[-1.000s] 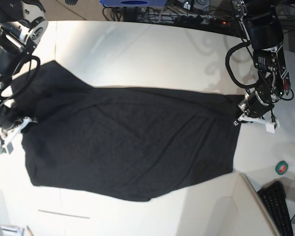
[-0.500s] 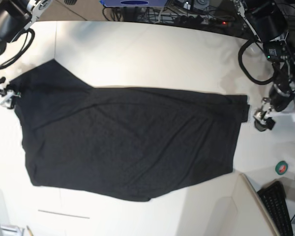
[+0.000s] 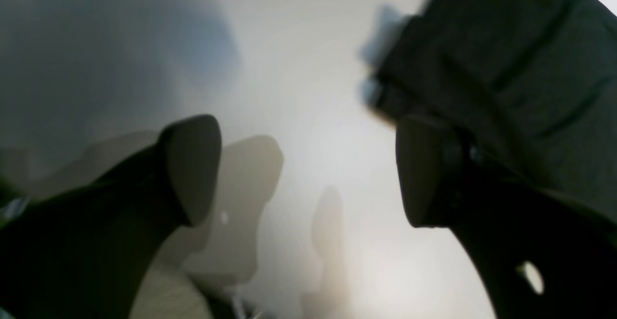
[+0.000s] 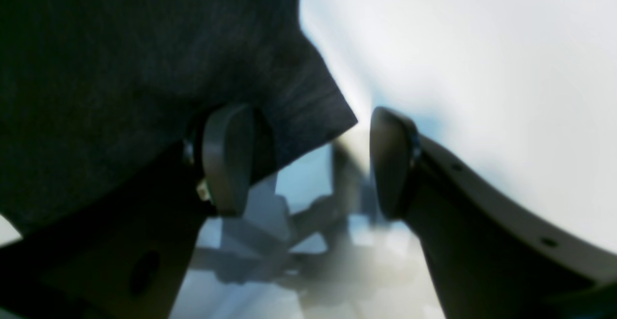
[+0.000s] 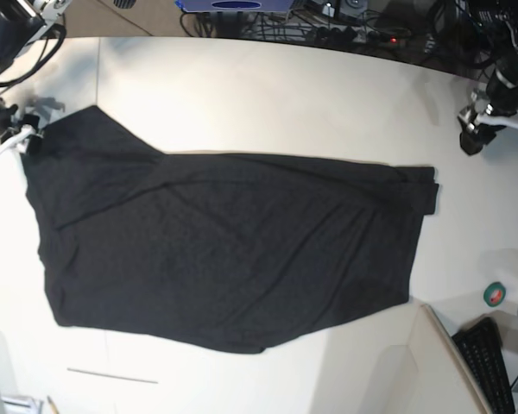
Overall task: Layout the t-shirt on the table in an organized manner, then fold the t-shirt properly
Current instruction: 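Grasp the shirt's two corners at one edge with both grippers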
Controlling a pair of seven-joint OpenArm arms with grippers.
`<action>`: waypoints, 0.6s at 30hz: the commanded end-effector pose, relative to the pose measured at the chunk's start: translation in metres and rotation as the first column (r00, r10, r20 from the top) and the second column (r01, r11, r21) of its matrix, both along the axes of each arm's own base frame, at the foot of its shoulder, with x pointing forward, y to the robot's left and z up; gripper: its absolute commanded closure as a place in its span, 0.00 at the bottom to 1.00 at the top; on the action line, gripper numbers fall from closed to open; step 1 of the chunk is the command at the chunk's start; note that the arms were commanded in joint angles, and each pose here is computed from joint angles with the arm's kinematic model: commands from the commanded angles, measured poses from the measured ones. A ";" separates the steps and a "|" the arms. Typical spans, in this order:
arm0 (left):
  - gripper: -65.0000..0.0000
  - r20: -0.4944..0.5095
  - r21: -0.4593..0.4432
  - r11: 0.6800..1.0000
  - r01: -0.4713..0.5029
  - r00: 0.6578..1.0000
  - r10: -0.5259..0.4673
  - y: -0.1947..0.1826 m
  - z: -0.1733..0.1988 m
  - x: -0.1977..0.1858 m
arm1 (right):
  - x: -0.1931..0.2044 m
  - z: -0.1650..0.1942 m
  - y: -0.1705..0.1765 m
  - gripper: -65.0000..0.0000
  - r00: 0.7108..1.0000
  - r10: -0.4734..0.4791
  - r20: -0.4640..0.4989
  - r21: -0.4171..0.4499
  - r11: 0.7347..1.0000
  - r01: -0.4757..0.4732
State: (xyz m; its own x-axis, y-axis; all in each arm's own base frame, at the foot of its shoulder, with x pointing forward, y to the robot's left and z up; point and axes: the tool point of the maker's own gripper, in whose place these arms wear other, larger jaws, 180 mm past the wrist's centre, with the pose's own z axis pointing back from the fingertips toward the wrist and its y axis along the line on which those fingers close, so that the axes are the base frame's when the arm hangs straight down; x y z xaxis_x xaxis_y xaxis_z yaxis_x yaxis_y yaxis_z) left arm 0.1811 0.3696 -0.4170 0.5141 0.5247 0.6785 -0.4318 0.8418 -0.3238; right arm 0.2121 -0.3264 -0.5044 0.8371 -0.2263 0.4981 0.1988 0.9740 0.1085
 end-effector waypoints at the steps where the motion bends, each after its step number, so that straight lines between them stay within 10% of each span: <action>1: 0.23 0.044 0.031 0.999 0.011 0.999 -0.013 0.007 0.014 0.003 | 0.003 0.001 -0.005 0.44 1.000 0.007 -0.013 -0.008 1.000 -0.007; 7: 0.44 0.027 0.045 0.999 0.024 0.999 -0.025 0.011 0.014 -0.012 | 0.005 0.004 -0.004 1.00 1.000 0.007 -0.007 -0.010 1.000 -0.007; 18: 1.00 0.018 0.042 0.999 0.029 0.999 -0.030 0.009 0.011 -0.014 | 0.071 0.092 0.023 1.00 0.973 0.230 0.005 -0.238 0.945 -0.223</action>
